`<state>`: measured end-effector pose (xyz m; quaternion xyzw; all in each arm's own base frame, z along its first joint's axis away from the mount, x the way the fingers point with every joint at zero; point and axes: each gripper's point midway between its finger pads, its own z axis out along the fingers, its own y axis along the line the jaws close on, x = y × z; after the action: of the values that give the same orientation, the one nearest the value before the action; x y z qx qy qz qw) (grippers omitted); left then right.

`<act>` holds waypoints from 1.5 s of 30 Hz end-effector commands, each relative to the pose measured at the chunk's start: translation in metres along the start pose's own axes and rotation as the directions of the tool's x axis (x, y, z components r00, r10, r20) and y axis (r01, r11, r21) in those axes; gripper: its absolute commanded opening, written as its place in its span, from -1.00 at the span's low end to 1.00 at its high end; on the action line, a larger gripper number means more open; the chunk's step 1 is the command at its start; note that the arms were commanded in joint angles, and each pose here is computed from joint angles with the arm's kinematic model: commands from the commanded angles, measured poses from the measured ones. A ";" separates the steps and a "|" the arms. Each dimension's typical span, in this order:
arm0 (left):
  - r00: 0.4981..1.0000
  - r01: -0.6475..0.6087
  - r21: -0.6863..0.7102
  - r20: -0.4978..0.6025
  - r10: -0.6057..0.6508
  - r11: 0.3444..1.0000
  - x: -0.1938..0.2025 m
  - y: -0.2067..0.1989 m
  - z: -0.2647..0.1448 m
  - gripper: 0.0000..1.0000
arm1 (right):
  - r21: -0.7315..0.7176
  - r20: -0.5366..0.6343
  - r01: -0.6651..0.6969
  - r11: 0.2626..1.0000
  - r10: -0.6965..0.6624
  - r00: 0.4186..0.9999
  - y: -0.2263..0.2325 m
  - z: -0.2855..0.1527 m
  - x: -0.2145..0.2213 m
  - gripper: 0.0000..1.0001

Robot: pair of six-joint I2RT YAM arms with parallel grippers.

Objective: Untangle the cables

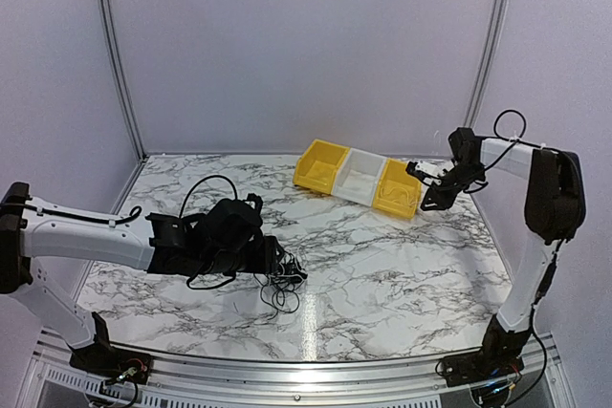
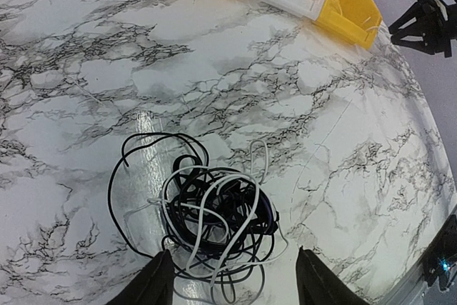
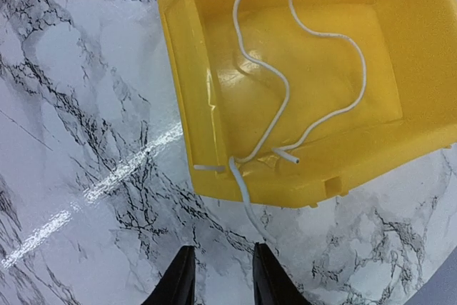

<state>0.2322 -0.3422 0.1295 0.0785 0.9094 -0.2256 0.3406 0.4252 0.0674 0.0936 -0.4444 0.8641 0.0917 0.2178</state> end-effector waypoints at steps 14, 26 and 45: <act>1.000 0.000 -0.002 0.002 0.000 1.000 -0.003 -0.002 -0.006 0.22 | 0.052 -0.070 0.080 0.995 -0.077 0.995 -0.021 0.019 0.009 -0.44; 1.000 -0.006 0.003 -0.011 0.006 1.000 -0.001 -0.005 -0.002 0.22 | 0.084 -0.071 0.143 0.986 -0.137 0.988 -0.033 0.022 0.001 -0.18; 1.000 -0.002 -0.006 -0.026 0.002 1.000 0.003 -0.005 0.004 0.22 | 0.040 -0.011 0.167 0.985 -0.167 0.986 -0.017 0.002 -0.021 -1.00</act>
<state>0.2328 -0.3459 0.1280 0.0775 0.9109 -0.2263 0.3363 0.4485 0.0648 0.0639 -0.5093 0.8358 0.0551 0.1977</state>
